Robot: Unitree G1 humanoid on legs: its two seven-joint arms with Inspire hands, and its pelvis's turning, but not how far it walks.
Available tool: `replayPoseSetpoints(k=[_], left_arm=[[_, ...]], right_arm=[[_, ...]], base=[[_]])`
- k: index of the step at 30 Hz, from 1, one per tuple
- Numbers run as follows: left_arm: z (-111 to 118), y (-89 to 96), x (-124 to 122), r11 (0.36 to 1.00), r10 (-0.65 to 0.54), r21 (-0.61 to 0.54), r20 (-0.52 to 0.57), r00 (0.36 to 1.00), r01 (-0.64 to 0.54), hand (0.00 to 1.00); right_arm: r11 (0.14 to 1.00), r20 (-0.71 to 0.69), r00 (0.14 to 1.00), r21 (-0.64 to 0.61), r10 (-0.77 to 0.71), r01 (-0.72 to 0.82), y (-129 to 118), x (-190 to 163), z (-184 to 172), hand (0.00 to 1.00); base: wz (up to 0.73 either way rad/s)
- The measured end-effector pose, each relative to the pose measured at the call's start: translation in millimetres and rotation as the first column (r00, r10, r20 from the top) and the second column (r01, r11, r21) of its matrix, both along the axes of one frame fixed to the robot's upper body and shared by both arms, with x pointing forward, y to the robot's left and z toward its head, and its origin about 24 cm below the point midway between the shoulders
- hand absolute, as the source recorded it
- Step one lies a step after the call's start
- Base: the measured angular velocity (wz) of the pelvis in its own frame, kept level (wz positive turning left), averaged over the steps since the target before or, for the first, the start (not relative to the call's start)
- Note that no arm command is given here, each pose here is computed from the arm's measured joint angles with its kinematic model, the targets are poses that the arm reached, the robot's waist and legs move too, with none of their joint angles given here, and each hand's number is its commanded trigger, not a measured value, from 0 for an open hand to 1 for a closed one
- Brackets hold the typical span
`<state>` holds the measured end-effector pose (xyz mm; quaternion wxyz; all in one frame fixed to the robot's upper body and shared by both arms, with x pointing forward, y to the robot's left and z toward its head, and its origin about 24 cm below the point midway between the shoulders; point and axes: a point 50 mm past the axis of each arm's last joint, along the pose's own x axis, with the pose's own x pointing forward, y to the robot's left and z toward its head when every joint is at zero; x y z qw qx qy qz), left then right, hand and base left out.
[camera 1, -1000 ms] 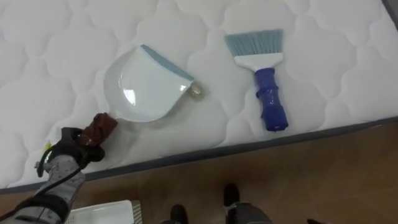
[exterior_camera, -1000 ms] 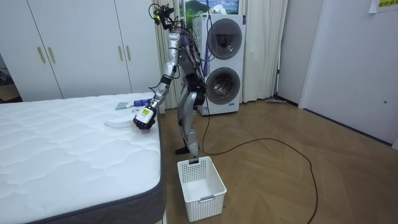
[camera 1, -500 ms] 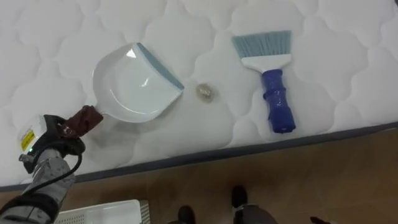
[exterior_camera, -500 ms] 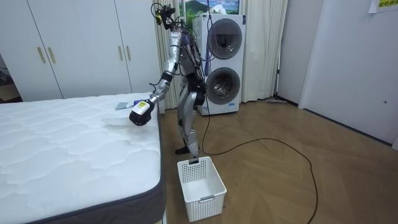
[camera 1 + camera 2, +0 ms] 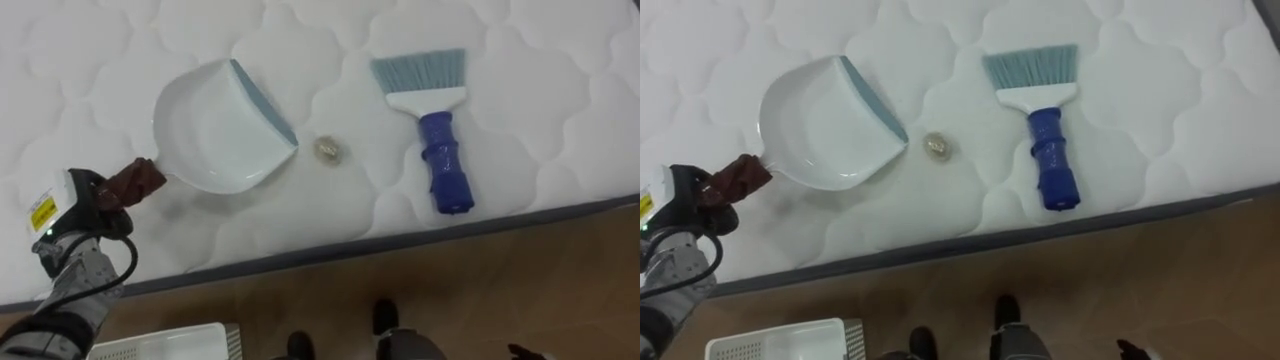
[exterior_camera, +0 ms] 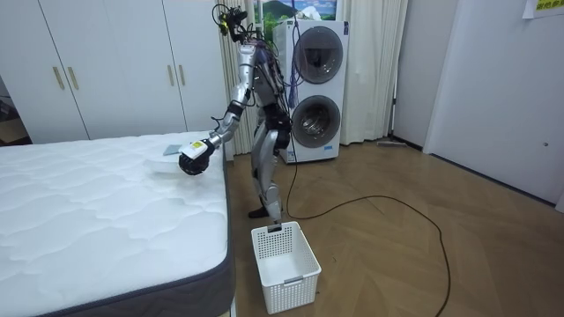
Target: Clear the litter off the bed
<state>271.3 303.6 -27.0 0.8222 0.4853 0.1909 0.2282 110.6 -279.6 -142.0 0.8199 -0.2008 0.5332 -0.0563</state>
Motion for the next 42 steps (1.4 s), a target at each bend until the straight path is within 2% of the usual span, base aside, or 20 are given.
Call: replayPoseSetpoints(k=[3, 7, 12, 17, 24, 29, 32, 34, 42], left_arm=[[-5, 0.3, -6, 1.000, -0.004, -0.011, -0.004, 1.000, 0.004, 1.00], [-12, -0.8, -17, 0.999, -0.007, -0.038, 0.000, 1.000, 0.007, 1.00], [-14, -0.5, -20, 0.999, -0.009, -0.038, -0.004, 1.000, 0.009, 1.00], [-24, -0.9, -34, 0.999, -0.020, -0.040, -0.029, 0.999, 0.019, 1.00], [-37, -1.2, -53, 0.999, -0.024, -0.029, -0.084, 0.996, 0.022, 1.00], [-42, 4.9, -69, 1.000, -0.021, -0.017, -0.115, 0.993, 0.019, 1.00], [-43, 6.3, -71, 1.000, -0.022, -0.016, -0.123, 0.992, 0.020, 1.00], [-43, 5.5, -70, 0.999, -0.028, -0.023, -0.130, 0.991, 0.025, 1.00], [-45, 2.2, -65, 0.995, -0.081, -0.076, -0.182, 0.980, 0.068, 1.00]], right_arm=[[0.999, 0.019, 0.999, 0.015, -0.043, 0.043, -1, 1, 1, 0.00], [0.974, 0.101, 0.969, 0.058, -0.225, 0.220, -8, 3, 4, 0.00], [0.927, 0.198, 0.906, 0.055, -0.374, 0.371, -18, 15, 12, 0.00], [0.854, 0.353, 0.792, 0.039, -0.498, 0.519, -33, 41, 31, 0.00], [0.789, 0.525, 0.662, 0.032, -0.536, 0.613, -43, 71, 57, 0.00], [0.713, 0.650, 0.519, 0.050, -0.555, 0.700, -49, 87, 81, 0.00], [0.690, 0.702, 0.459, 0.063, -0.544, 0.721, -48, 95, 92, 0.00], [0.683, 0.721, 0.442, 0.060, -0.533, 0.728, -47, 98, 96, 0.00], [0.759, 0.805, 0.455, -0.010, -0.379, 0.651, -37, 116, 112, 0.00]], base=[[-0.01], [0.00], [-0.01], [-0.03], [0.00], [-0.01], [-0.05], [-0.08], [-0.01]])
